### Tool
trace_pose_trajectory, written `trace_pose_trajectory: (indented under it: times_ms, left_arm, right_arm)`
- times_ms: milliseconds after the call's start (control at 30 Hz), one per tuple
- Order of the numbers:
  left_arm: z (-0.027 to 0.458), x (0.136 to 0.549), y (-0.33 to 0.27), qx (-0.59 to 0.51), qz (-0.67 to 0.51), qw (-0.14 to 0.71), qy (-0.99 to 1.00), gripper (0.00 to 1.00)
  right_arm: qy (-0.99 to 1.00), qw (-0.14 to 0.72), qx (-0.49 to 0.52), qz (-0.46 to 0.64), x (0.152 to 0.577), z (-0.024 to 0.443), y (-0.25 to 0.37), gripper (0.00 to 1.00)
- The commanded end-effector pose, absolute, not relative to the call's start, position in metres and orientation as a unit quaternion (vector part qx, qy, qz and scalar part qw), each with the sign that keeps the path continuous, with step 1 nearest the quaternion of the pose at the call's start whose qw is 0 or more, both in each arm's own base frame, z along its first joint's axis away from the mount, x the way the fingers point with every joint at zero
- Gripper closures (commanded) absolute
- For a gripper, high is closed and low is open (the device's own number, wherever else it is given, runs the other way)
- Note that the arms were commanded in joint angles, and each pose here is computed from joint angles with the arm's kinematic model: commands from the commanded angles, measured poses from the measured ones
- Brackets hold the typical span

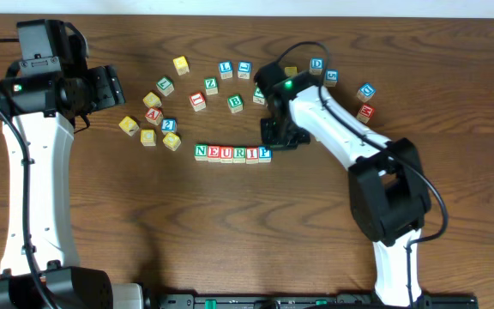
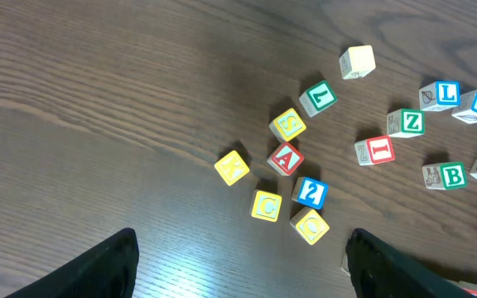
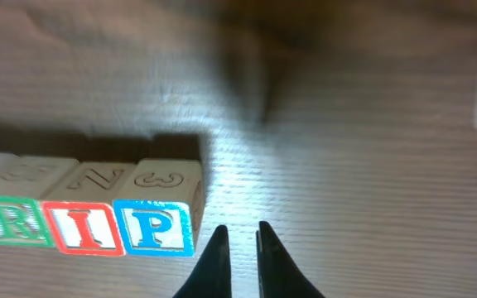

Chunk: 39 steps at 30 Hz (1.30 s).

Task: Spell out NEURIPS
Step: 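Retract the right gripper to the back-right side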

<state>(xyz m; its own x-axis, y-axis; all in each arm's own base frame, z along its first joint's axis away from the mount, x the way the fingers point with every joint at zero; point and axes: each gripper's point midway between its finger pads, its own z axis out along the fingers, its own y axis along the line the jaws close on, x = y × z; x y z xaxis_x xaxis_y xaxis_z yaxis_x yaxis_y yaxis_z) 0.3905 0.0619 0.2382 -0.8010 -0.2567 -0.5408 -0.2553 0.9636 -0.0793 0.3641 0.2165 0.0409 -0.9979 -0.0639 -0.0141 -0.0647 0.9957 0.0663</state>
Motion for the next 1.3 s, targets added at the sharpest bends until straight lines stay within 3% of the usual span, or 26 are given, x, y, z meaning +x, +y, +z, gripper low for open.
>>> trace_pose_trajectory:
  times_ms: [0,300,667,767,800,967,1267]
  left_arm:
    - [0.244,0.393,0.062,-0.139,-0.003,0.292,0.946,0.21]
    - [0.244,0.394,0.062,-0.139,-0.003,0.293,0.946,0.21]
    - [0.244,0.394,0.062,-0.139,-0.003,0.293,0.946,0.21]
    - [0.245,0.394,0.063,-0.139,-0.003,0.295,0.945,0.21]
    - [0.246,0.397,0.063,-0.138,-0.003,0.300,0.944,0.21]
    - [0.251,0.401,0.064,-0.138,-0.003,0.311,0.940,0.21]
    - [0.282,0.399,0.063,-0.137,-0.002,0.328,0.935,0.21]
  right_arm:
    - [0.995,0.076,-0.027,0.062,0.387,0.098,0.209,0.91]
    - [0.991,0.116,-0.008,0.068,0.390,0.143,0.180,0.85]
    - [0.990,0.127,0.009,0.067,0.397,0.151,0.166,0.78]
    - [0.988,0.135,0.012,0.071,0.402,0.158,0.163,0.69]
    - [0.987,0.143,0.016,0.073,0.406,0.166,0.161,0.61]
    - [0.983,0.168,0.002,0.079,0.416,0.191,0.156,0.41]
    - [0.974,0.206,0.031,0.084,0.435,0.222,0.132,0.36]
